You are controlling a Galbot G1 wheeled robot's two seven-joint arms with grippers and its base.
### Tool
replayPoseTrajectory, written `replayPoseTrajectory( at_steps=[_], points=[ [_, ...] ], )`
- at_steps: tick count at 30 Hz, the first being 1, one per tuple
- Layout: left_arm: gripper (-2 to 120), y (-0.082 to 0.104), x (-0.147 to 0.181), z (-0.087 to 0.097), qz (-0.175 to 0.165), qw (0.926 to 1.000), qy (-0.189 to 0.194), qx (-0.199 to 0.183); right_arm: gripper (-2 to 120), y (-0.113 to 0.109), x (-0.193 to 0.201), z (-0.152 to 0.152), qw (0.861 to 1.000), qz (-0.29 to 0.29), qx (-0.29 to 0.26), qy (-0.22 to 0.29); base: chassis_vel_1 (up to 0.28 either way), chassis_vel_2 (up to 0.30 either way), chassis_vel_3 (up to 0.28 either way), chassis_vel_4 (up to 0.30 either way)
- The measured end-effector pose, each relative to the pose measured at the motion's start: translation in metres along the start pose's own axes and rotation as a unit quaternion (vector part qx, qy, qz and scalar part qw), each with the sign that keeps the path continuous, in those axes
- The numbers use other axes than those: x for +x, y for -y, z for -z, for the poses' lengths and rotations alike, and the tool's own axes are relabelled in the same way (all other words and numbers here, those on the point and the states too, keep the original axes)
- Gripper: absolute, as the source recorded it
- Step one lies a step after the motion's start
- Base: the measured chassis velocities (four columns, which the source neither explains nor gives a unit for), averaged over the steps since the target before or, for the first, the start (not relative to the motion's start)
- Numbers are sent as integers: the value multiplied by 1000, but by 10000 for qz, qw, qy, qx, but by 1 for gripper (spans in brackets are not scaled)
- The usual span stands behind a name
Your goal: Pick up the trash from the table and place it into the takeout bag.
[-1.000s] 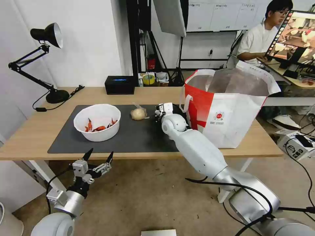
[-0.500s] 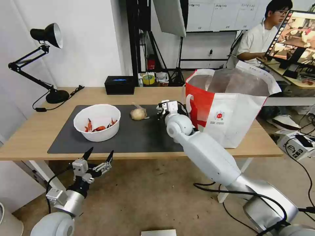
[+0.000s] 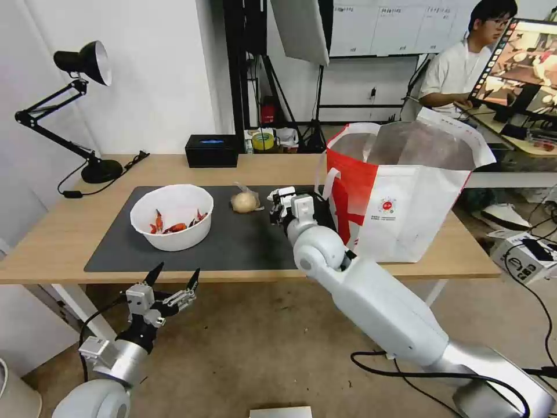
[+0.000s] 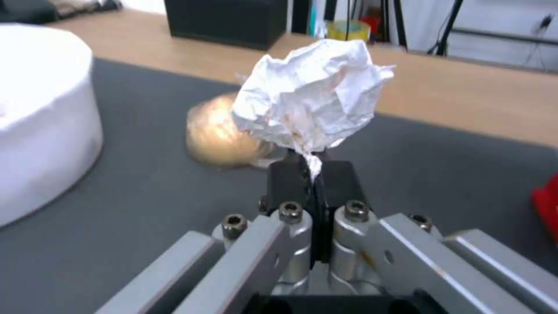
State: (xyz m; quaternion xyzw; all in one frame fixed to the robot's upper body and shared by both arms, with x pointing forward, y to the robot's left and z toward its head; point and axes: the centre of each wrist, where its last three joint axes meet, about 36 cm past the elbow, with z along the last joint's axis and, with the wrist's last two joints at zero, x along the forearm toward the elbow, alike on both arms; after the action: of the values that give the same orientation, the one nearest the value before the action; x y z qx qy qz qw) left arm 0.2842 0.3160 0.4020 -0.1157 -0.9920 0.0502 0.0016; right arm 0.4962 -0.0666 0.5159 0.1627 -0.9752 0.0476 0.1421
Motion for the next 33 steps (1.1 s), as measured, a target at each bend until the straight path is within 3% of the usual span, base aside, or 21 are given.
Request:
replayPoseTrajectory(
  at_steps=[9, 16, 22, 26, 33],
  points=[
    [100, 3, 3, -4, 20, 10000, -38, 25, 0, 13, 32, 29, 9958, 9, -315, 859, 0, 0, 0, 0],
    [100, 5, 5, -6, 17, 10000, -57, 39, 0, 42, 54, 82, 9920, -172, -390, 1186, 0, 0, 0, 0],
    [100, 5, 4, -5, -2, 10000, -35, 30, 0, 79, 63, 125, 9862, -664, -333, 1480, 0, 0, 0, 0],
    [100, 5, 4, -4, -2, 10000, -26, 32, 0, 97, 62, 134, 9843, -970, -325, 1440, 0, 0, 0, 0],
    [100, 6, 5, -4, -3, 10000, -24, 41, 0, 111, 59, 131, 9822, -1232, -419, 1351, 0, 0, 0, 0]
  ],
)
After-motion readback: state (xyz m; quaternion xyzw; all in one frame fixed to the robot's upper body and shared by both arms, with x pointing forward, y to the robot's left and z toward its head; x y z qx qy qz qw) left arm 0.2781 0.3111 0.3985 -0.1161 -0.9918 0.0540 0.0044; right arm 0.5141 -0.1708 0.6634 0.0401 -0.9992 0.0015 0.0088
